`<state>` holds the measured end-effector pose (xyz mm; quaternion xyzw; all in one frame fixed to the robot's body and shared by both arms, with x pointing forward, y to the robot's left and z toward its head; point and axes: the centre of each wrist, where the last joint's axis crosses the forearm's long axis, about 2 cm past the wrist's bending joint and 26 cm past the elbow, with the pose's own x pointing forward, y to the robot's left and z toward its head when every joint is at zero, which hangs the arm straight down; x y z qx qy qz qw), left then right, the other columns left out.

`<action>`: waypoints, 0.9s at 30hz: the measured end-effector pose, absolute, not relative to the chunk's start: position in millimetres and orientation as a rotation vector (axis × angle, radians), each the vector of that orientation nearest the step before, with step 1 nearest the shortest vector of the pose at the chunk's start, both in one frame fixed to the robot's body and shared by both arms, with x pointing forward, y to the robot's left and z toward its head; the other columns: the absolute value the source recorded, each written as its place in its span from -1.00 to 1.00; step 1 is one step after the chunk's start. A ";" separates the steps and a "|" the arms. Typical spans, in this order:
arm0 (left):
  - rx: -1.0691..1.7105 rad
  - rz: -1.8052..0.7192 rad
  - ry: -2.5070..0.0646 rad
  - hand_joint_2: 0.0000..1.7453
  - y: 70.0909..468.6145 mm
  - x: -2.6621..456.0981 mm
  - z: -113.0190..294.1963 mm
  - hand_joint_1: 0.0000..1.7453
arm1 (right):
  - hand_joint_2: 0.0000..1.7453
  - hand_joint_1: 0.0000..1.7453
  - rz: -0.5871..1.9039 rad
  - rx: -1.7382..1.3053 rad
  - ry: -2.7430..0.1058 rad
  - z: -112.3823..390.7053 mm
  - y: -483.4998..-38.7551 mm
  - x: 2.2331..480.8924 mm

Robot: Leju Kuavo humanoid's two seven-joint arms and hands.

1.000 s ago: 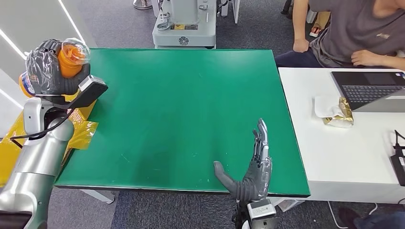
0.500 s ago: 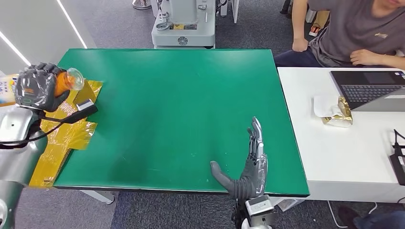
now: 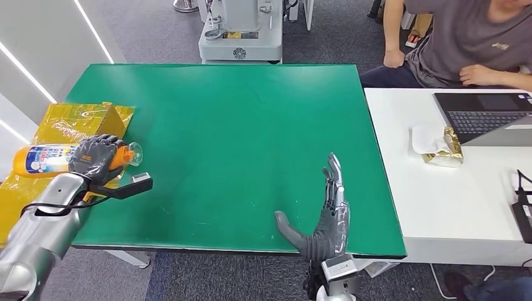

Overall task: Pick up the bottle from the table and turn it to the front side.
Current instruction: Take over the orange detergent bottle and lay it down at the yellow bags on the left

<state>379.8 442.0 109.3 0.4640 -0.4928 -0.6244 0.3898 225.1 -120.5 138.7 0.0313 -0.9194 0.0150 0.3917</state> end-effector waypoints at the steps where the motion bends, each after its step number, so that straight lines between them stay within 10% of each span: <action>1: 1.173 -1.590 -1.247 1.00 440.5 380.7 108.8 1.00 | 1.00 -1.00 0.038 0.079 -2.334 138.6 -120.4 225.4; 27: 1.237 -1.591 -1.174 1.00 402.3 375.3 81.8 1.00 | 1.00 -1.00 0.026 0.054 -2.317 137.7 -118.7 229.8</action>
